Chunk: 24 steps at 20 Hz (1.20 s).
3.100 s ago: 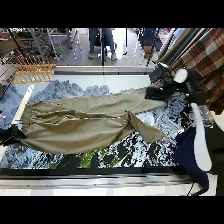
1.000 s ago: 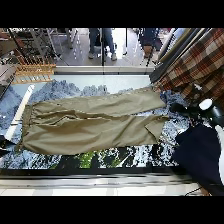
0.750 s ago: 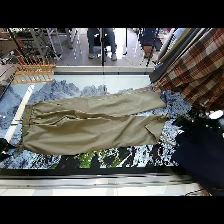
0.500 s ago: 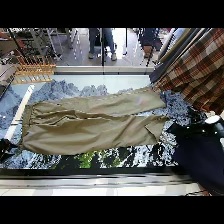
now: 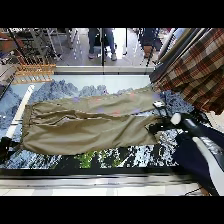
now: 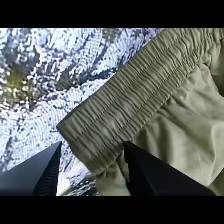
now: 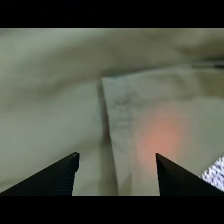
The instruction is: Fold the clothes and pants, and hang the long-sleeved shirts on hangers.
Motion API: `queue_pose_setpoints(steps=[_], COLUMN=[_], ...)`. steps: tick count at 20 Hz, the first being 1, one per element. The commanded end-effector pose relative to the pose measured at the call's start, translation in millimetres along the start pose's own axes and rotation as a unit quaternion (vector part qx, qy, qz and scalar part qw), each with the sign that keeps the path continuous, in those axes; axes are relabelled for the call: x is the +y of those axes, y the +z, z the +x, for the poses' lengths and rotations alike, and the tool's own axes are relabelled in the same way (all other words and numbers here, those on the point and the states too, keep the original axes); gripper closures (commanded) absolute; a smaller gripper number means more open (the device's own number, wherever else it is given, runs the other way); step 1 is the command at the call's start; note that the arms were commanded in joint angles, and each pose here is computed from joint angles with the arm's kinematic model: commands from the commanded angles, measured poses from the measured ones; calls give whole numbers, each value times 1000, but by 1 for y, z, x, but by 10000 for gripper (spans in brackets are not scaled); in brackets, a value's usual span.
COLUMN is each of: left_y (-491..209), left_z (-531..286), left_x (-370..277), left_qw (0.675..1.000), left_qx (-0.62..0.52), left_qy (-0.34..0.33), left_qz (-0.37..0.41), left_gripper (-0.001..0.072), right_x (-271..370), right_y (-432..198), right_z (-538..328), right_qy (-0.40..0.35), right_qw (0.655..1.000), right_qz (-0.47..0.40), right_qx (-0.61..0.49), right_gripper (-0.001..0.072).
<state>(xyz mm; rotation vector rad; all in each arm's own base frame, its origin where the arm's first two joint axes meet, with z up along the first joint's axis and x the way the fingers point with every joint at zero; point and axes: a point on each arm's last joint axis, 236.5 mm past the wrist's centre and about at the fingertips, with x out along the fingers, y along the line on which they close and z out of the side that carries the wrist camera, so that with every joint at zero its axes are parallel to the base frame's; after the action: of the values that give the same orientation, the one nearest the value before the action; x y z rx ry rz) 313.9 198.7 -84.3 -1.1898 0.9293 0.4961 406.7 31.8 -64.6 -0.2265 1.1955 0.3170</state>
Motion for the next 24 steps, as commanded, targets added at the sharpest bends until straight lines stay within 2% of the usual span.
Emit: queue_pose_setpoints(steps=[1,2,3,5,7,9,11,12,13,15,18,21,24], left_y=[3,4,5,6,6,6,4,2,1,7,34,74,111], left_z=[11,11,11,11,11,11,11,11,10,5,-20,-67,-132], left_x=[-4,-4,-6,-12,-13,-13,-14,-14,-15,-20,-46,-96,-164], left_qw=[999,999,999,998,998,998,998,998,998,998,995,987,967], left_qx=[-1,-4,-5,-7,-6,-7,-2,2,5,-5,-44,-98,-159], left_qy=[-21,-22,-27,-39,-41,-41,-42,-43,-45,-53,-86,-120,-181], left_qz=[-36,-37,-41,-52,-54,-54,-54,-54,-53,-39,-14,43,85], left_gripper=[408,515,542,550,690,687,687,687,687,690,693,693,693], right_x=[10,5,2,-4,-19,-27,-26,-26,-27,-30,-37,-41,-36], right_y=[14,14,15,18,18,12,2,-3,-5,7,61,136,206], right_z=[26,35,42,51,54,56,61,62,59,47,3,-61,-135], right_qy=[-46,-57,-63,-70,-98,-112,-109,-111,-115,-122,-134,-131,-104], right_qw=[997,997,997,996,994,991,990,989,989,989,990,981,961], right_qz=[-58,-45,-39,-33,-21,-25,-23,-15,1,18,32,86,121], right_qx=[10,19,26,37,47,65,85,94,97,78,0,-113,-226], right_gripper=[179,193,194,205,254,295,429,587,693,695,697,697,697])
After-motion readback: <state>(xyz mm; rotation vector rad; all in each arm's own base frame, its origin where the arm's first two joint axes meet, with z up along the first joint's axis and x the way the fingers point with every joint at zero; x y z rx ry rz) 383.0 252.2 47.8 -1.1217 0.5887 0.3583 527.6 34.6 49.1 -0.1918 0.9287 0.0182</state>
